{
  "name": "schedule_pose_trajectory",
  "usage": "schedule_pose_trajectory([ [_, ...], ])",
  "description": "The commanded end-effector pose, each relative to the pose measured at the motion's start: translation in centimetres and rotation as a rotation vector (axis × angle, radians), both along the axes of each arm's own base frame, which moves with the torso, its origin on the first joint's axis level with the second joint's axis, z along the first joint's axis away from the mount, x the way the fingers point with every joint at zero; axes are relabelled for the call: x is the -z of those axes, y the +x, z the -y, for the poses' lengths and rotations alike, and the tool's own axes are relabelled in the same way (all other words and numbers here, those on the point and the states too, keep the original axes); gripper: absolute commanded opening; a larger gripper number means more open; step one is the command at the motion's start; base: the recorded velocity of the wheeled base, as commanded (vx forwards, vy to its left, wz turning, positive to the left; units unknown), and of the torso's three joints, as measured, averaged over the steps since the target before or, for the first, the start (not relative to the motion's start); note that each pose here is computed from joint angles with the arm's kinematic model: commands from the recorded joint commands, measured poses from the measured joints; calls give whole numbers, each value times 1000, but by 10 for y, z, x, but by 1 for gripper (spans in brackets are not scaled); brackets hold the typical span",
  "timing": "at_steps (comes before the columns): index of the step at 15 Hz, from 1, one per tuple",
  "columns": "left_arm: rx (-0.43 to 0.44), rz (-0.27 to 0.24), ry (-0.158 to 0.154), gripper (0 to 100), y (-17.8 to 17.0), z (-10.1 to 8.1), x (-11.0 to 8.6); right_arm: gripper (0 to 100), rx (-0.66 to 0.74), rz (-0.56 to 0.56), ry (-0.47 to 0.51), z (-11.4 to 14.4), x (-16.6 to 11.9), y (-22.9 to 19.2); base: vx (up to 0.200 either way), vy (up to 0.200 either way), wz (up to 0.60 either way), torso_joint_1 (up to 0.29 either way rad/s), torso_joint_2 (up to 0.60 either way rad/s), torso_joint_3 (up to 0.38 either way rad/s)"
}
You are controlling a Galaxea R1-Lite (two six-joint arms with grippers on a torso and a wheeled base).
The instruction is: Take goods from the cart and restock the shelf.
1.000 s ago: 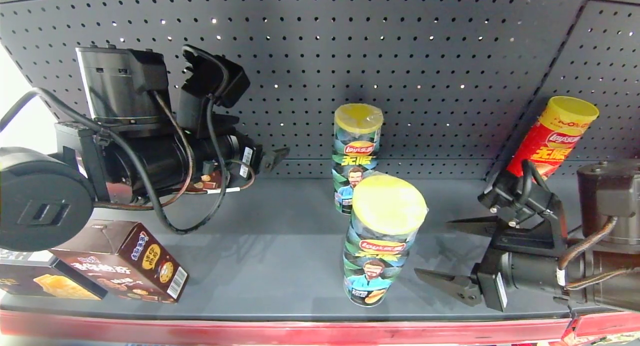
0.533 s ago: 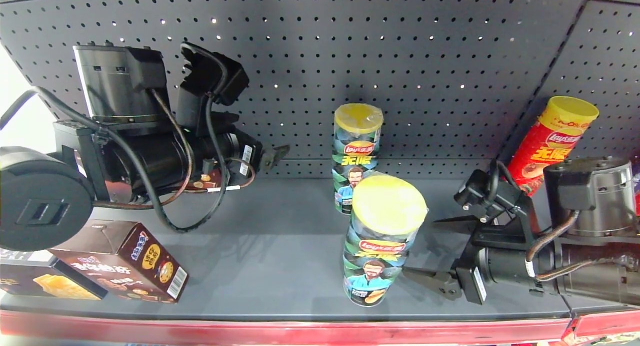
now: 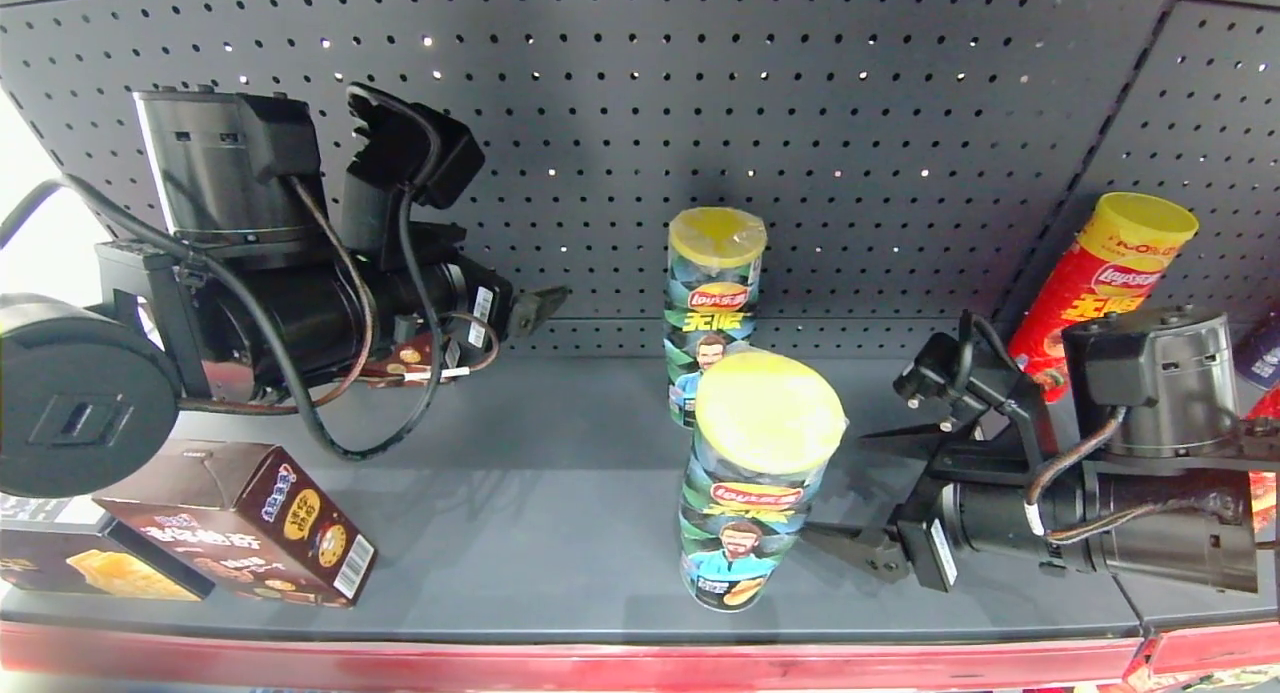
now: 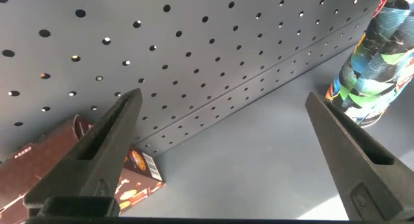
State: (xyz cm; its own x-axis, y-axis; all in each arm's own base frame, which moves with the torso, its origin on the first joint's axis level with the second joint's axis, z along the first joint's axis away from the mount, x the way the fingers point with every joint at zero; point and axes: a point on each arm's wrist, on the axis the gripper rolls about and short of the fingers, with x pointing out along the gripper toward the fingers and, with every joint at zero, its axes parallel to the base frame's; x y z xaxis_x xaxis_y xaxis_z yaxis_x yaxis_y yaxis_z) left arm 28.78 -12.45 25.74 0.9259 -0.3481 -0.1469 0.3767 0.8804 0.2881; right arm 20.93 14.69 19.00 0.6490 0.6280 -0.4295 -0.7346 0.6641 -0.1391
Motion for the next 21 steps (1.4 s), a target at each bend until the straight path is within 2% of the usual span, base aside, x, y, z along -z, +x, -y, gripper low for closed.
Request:
schedule_pose_trajectory([
  [1, -1, -1, 0, 100, 1, 0, 1, 100, -8, -3, -3, -4, 1, 2, 0, 0, 0, 0, 0, 0],
  [11, -3, 6, -4, 100, 1, 0, 2, 100, -19, 3, 2, -11, 1, 6, 0, 0, 0, 0, 0, 0],
  [12, -1, 2, 0, 100, 0, -1, 3, 100, -7, 18, 12, -5, -3, 3, 0, 0, 0, 0, 0, 0],
  [14, 2, 28, -10, 100, -12, -6, -8, 100, 27, 59, 41, 8, -14, 0, 0, 0, 0, 0, 0, 0],
  [15, 4, 53, -20, 100, -31, -13, -18, 100, 73, 123, 79, 26, -29, -7, 0, 0, 0, 0, 0, 0],
  [18, 8, 143, -56, 100, -77, -31, -40, 100, 114, 246, 151, 53, -58, -38, 0, 0, 0, 0, 0, 0],
  [20, 8, 198, -79, 100, -117, -49, -45, 100, 179, 321, 175, 70, -66, -66, 0, 0, 0, 0, 0, 0],
  [21, 11, 206, -84, 100, -139, -59, -43, 100, 183, 346, 187, 77, -65, -80, 0, 0, 0, 0, 0, 0],
])
